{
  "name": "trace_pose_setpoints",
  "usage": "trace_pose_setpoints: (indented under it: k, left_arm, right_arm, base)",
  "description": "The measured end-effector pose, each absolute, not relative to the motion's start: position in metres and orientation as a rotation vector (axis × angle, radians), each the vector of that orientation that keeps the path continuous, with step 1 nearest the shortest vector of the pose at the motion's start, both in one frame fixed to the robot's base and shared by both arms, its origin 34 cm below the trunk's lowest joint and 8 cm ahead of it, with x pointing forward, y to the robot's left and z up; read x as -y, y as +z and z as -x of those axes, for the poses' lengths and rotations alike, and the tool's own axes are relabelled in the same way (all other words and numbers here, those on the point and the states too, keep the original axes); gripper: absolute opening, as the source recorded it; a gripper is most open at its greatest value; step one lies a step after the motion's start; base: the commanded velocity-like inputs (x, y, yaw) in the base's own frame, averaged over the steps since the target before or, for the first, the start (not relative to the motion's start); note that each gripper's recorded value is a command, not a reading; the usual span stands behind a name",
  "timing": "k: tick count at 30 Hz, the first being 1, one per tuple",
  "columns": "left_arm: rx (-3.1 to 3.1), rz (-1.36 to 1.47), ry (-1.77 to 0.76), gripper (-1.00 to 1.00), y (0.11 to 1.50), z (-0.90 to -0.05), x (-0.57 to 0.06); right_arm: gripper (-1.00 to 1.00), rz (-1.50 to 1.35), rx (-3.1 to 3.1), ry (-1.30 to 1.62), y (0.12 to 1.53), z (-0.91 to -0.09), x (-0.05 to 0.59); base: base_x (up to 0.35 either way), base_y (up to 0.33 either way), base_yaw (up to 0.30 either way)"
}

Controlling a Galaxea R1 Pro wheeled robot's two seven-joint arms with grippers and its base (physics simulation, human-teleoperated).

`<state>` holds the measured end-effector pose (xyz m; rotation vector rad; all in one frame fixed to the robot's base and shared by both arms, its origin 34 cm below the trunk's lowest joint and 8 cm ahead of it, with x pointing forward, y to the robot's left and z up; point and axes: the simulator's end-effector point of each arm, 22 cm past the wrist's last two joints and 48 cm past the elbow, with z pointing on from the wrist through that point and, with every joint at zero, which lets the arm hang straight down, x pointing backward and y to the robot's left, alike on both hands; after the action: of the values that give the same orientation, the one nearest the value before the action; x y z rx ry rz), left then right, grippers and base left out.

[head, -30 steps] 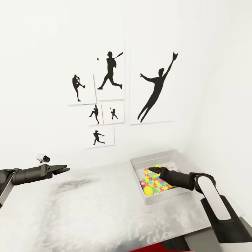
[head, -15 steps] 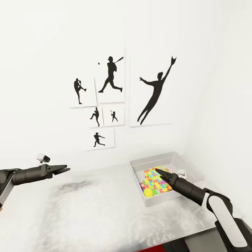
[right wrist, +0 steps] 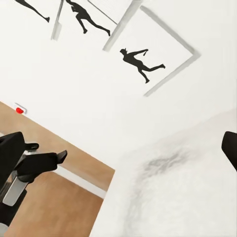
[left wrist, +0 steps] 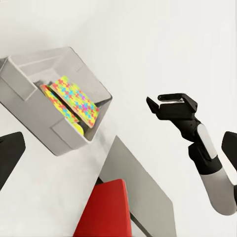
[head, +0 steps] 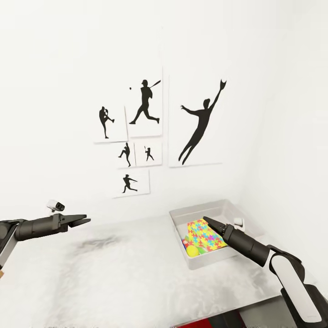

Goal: Put all the toys in the child's room - the three board games (two on the bed and one on the table), the two jigsaw puzzles on the table, and the tennis ball on the table - inside the toy box on the table in the child's room.

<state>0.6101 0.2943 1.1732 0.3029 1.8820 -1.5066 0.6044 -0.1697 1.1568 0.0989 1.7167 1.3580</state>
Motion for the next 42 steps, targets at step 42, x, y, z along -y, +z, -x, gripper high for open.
trace_pose_setpoints:
  k: [42]
  left_arm:
    - [-1.863,-0.322,-1.494,1.0,1.186,-0.605,-0.294]
  right_arm:
    - [1.0,-0.078,-1.706,1.302,1.163,-0.605,0.17]
  base:
    - [-0.118,0.096,-0.086]
